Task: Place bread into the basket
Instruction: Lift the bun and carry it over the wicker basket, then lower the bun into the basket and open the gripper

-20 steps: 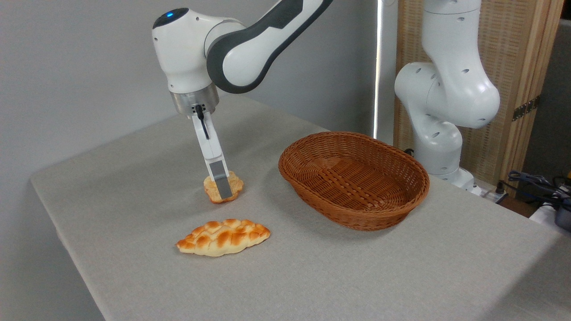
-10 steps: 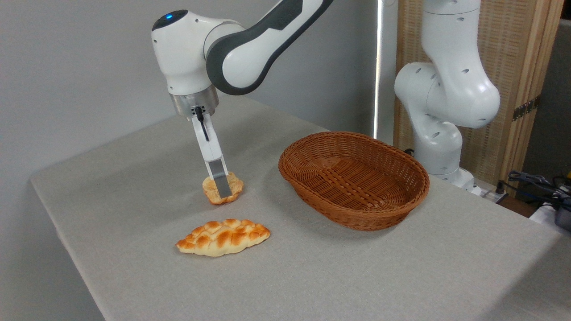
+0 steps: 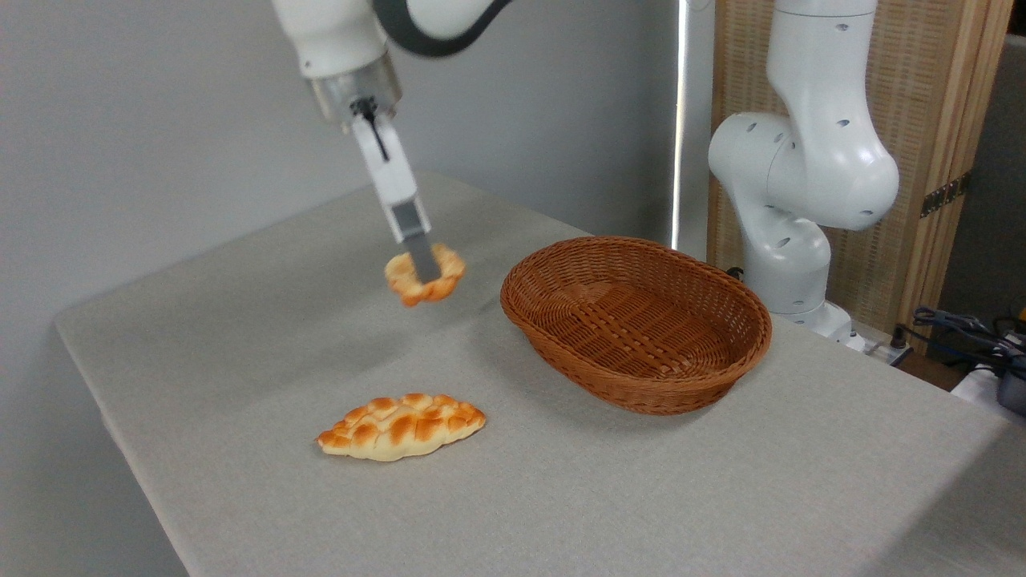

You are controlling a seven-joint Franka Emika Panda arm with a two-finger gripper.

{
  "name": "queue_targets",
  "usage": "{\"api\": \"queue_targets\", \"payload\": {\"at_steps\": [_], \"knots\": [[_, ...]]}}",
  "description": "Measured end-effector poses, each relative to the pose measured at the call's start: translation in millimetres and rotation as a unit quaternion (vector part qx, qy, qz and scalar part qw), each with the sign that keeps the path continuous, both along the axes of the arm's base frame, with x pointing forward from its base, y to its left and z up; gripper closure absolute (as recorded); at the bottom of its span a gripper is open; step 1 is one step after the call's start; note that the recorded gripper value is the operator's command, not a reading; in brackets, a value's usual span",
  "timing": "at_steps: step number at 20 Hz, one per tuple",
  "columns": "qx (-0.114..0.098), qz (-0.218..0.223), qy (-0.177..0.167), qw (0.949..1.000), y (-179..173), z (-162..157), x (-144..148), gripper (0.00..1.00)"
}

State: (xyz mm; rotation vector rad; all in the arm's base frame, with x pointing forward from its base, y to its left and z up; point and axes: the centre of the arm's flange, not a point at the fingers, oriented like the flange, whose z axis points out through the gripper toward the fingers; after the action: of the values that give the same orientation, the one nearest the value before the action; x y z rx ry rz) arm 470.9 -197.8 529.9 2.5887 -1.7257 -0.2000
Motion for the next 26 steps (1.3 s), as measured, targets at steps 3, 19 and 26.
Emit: {"api": "queue_targets", "payload": {"at_steps": [3, 19, 26], "knots": [[0.021, -0.038, 0.049, 0.9979, 12.6, 19.4, -34.2, 0.54], [0.061, -0.114, 0.159, 0.9788, 13.5, -37.4, -107.8, 0.00], [0.055, -0.115, 0.151, 0.9803, 11.5, -36.8, -105.9, 0.00]]}}
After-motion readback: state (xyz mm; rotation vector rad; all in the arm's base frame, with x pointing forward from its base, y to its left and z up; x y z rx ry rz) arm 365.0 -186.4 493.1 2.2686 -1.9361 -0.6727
